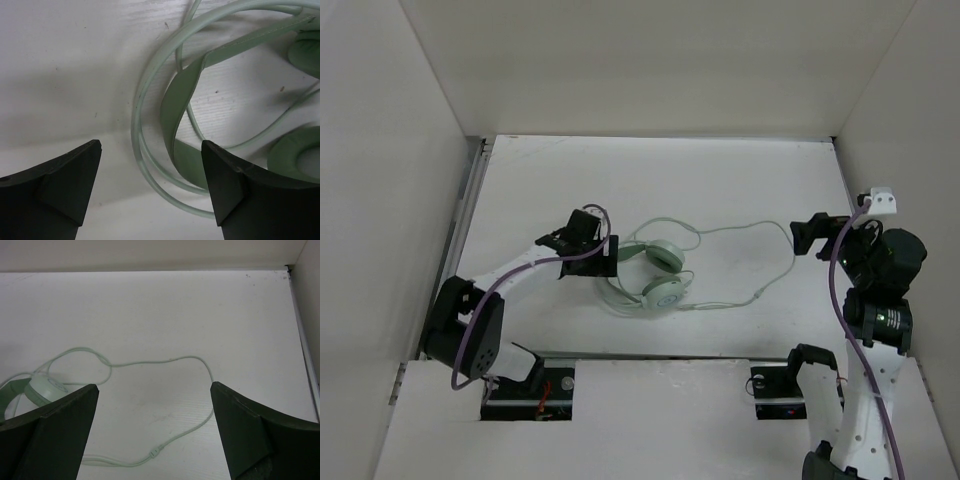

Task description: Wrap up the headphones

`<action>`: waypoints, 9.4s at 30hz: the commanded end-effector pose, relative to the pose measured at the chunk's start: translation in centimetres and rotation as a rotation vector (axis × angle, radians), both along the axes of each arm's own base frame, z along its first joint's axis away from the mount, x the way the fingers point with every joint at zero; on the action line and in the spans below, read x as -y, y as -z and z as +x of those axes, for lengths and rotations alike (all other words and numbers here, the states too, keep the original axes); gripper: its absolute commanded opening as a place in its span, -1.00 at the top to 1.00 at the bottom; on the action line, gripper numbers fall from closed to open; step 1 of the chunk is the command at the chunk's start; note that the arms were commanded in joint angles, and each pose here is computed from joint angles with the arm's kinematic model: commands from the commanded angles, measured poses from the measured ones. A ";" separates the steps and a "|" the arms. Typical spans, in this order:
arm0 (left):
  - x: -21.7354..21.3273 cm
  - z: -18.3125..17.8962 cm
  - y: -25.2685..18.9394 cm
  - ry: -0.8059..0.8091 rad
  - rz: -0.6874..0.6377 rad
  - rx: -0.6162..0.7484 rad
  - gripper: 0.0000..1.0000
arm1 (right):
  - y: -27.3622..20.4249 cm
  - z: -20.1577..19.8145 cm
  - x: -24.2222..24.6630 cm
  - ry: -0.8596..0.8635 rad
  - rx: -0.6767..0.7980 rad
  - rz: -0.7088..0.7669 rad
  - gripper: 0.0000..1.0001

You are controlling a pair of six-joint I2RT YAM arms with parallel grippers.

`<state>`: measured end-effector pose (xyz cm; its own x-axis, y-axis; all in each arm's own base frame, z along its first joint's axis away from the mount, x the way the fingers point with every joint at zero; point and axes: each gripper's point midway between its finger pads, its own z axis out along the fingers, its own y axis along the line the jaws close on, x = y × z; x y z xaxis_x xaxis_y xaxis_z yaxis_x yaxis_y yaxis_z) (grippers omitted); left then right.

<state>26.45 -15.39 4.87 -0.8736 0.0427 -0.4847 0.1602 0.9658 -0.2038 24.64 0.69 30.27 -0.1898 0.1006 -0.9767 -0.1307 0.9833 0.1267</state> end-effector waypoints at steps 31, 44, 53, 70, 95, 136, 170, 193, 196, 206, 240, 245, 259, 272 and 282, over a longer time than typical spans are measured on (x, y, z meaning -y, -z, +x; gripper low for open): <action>4.7 1.5 3.5 0.056 -0.039 -0.023 0.26 | -3.7 -0.3 -0.8 -0.018 0.150 0.046 -1.00; 3.7 -2.3 5.3 0.050 -0.047 -0.102 -0.05 | -4.6 -0.5 -0.4 0.001 0.181 0.036 -1.00; 4.0 -3.9 6.6 0.115 -0.003 -0.104 0.45 | -5.7 -0.9 -0.3 0.014 0.214 0.027 -1.00; 6.2 1.1 0.9 0.179 0.026 0.105 1.00 | -4.8 -1.6 -0.4 0.017 0.209 0.030 -1.00; -1.2 12.7 -40.5 0.008 -0.190 0.920 1.00 | -4.9 2.5 -13.8 -0.597 0.251 -0.155 -1.00; -7.0 5.2 -57.8 -0.087 -0.586 1.160 1.00 | -7.3 15.1 -38.0 -0.714 0.519 0.182 -0.99; -18.9 11.1 -52.7 -0.591 -0.298 1.222 1.00 | 0.7 6.8 -30.2 -0.991 0.074 -0.555 1.00; -10.0 15.4 -37.3 -0.339 0.007 0.924 1.00 | -25.8 3.4 -33.1 -0.425 1.239 -1.441 1.00; -6.4 14.5 -34.7 -0.206 0.013 0.863 1.00 | -27.3 1.3 -34.3 -0.440 1.375 -1.403 1.00; 1.7 9.0 -31.7 0.177 -0.009 0.812 1.00 | -27.3 5.5 -32.4 -0.404 1.325 -1.414 1.00; 5.9 0.0 -43.9 0.439 -0.356 0.945 1.00 | -19.0 8.1 -26.6 -0.852 0.668 -0.560 0.97; 6.0 0.0 -46.3 0.408 -0.435 0.956 1.00 | -20.4 5.4 -26.5 -0.986 0.518 -0.189 0.90; 7.4 0.8 -52.3 0.354 -0.702 0.903 1.00 | -21.0 1.5 -27.0 -1.154 0.272 0.398 0.86; 9.1 -0.1 -54.8 0.397 -0.847 0.838 1.00 | -17.7 5.3 -29.2 -1.193 0.150 0.593 0.80; 6.3 2.8 -57.4 0.302 -0.838 0.941 1.00 | -13.3 2.0 -33.2 -1.292 -0.026 0.674 0.72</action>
